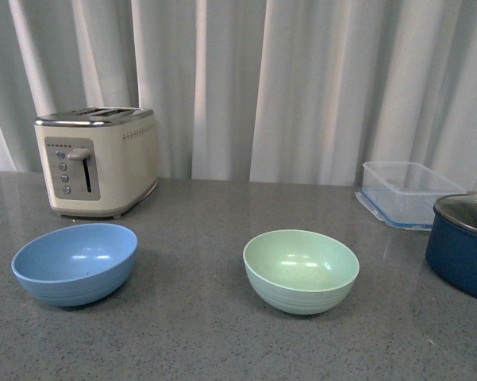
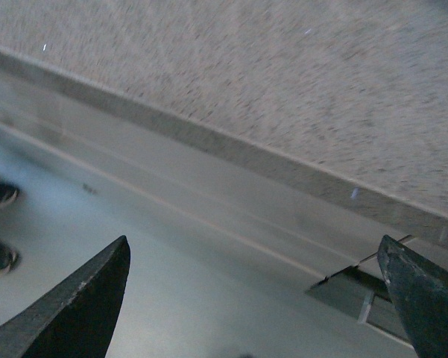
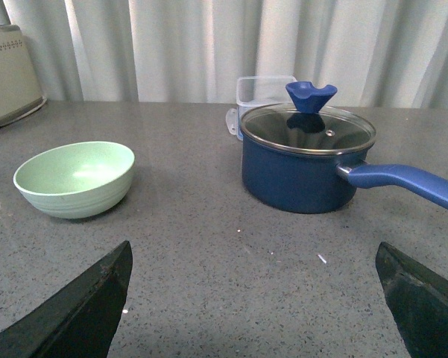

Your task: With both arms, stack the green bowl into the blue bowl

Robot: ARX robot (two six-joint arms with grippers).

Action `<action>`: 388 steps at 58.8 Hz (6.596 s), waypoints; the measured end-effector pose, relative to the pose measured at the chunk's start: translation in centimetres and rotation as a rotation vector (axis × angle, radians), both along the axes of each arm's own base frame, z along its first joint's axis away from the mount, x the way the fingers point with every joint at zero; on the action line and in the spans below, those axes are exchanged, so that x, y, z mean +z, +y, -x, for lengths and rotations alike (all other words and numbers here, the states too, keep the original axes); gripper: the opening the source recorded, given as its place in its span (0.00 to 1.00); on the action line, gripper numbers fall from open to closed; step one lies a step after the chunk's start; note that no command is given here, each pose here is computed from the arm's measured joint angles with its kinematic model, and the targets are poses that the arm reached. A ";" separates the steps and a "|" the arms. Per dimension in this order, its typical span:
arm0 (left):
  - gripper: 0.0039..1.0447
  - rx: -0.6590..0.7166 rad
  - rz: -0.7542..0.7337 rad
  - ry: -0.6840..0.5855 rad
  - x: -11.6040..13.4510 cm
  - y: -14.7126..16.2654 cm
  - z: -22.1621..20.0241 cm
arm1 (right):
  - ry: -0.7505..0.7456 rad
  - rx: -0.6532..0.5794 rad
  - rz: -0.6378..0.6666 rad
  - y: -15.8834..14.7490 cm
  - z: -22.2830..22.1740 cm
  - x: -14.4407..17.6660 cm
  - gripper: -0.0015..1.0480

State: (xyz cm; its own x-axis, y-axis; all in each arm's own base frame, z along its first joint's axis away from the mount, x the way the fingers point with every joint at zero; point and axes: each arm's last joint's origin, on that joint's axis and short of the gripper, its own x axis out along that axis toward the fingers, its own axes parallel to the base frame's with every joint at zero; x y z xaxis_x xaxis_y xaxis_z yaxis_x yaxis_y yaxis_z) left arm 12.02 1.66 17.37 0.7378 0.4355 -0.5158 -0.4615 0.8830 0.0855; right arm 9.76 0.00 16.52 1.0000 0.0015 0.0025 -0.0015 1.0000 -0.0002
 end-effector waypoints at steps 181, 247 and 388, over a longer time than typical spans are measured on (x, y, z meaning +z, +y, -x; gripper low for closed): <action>0.04 -0.307 0.268 0.012 4.9 -8.7 -28.4 | 0.000 0.000 0.000 0.0 0.0 0.0 0.90; 0.04 -0.341 0.272 0.085 1.5 -12.0 -29.7 | 0.000 -0.001 0.000 0.0 0.0 0.0 0.90; 0.03 -0.492 -0.043 -0.548 0.1 -1.7 -1.4 | 0.000 -0.001 0.000 0.0 0.0 0.0 0.90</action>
